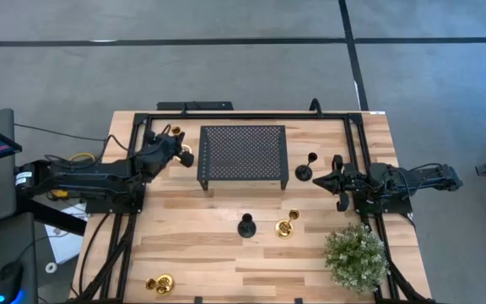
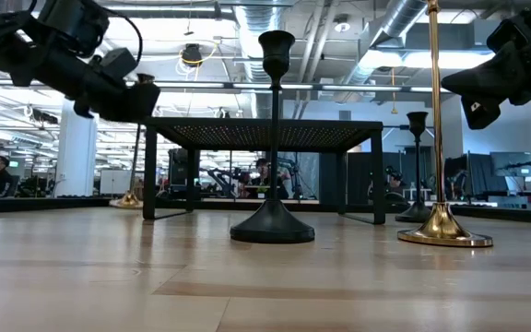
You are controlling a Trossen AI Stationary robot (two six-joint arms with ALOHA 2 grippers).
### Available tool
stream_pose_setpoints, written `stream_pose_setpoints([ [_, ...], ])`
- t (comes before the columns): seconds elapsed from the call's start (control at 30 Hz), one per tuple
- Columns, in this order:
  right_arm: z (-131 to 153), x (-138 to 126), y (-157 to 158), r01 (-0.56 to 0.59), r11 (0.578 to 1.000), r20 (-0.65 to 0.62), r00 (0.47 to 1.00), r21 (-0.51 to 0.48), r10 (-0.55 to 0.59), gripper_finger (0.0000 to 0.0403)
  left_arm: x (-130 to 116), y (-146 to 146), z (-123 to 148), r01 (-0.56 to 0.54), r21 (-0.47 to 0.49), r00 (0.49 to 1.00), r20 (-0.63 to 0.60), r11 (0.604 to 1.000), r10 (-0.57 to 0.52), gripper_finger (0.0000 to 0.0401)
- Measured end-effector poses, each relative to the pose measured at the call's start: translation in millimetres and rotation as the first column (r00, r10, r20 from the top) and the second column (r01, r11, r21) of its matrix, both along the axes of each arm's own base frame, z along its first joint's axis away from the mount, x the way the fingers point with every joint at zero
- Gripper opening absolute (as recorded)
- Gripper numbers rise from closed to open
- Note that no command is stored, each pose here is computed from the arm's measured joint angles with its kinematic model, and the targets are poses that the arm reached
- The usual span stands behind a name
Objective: Pick & Place candle stick holders
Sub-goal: Put the top left gold candle holder on the shelf
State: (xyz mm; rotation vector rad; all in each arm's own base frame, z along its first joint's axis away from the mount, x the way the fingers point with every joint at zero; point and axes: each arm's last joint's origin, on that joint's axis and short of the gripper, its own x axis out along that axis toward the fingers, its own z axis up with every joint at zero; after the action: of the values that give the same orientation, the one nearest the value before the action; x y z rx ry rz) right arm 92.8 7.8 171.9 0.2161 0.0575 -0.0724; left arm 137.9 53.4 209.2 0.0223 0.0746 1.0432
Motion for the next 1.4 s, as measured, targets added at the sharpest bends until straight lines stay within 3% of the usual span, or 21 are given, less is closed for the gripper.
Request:
stream_pose_setpoints([
  [0.13, 0, 0, 0, 0.000, 1.000, 0.000, 1.000, 0.000, 0.000, 0.0000, -1, -8, 10, -0.006, 0.022, 1.000, 0.011, 1.000, 0.006, 0.0012],
  [0.33, 0, 0, 0, 0.000, 1.000, 0.000, 1.000, 0.000, 0.000, 0.0000, 4, -21, 52, 0.030, 0.056, 0.999, -0.018, 0.998, -0.029, 0.0011],
  [0.53, 0, 0, 0, 0.000, 1.000, -0.001, 1.000, 0.000, 0.000, 0.0000, 0, -36, 105, -0.071, 0.133, 0.993, -0.081, 0.989, 0.082, 0.0010],
  [0.83, 0, 0, 0, 0.000, 1.000, 0.000, 1.000, 0.000, 0.000, 0.0000, -11, -52, 167, 0.004, 0.129, 0.999, 0.044, 0.992, -0.010, 0.0010],
  [1.07, 0, 0, 0, 0.000, 1.000, 0.000, 1.000, 0.000, 0.000, 0.0000, 13, -59, 187, 0.131, 0.160, 0.990, 0.036, 0.978, -0.139, 0.0010],
  [1.4, 0, 0, 0, 0.000, 1.000, 0.000, 1.000, 0.000, 0.000, 0.0000, 63, -47, 198, 0.206, 0.171, 0.978, 0.011, 0.964, -0.210, 0.0010],
])
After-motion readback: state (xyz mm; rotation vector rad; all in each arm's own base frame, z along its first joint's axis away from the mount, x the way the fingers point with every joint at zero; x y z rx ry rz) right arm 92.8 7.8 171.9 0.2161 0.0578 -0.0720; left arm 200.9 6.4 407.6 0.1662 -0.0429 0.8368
